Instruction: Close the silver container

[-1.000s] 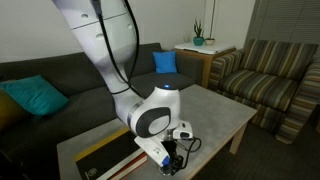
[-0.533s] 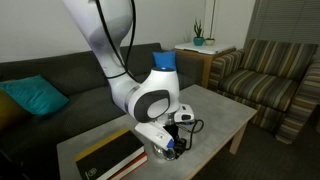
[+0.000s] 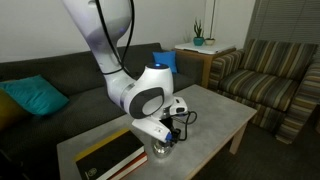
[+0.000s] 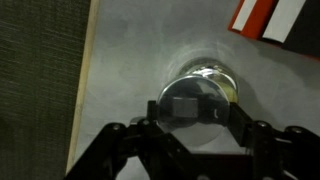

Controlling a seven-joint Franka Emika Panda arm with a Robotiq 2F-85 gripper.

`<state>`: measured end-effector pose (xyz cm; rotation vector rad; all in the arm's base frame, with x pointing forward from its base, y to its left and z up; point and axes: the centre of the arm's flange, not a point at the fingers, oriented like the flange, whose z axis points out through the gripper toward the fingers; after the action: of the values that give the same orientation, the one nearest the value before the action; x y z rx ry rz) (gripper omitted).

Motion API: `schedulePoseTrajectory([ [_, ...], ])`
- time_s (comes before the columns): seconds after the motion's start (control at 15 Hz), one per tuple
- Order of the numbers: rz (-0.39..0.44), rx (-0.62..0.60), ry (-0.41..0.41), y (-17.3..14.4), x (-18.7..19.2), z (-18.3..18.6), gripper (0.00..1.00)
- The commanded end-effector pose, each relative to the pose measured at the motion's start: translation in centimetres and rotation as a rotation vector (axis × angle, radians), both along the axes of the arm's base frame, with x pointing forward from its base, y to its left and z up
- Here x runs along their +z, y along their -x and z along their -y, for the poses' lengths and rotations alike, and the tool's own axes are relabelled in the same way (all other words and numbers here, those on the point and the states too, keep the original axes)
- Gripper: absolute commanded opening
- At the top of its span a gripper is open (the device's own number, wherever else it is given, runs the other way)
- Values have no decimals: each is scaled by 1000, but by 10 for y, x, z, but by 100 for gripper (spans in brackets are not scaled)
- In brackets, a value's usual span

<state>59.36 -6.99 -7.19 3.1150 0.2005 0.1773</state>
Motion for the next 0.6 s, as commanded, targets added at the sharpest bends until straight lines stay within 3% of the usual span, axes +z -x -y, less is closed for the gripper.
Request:
schedulePoseTrajectory([
  [0.0, 10, 70, -20, -5, -2, -6, 44],
  [0.53, -44, 93, -10, -32, -17, -7, 44],
])
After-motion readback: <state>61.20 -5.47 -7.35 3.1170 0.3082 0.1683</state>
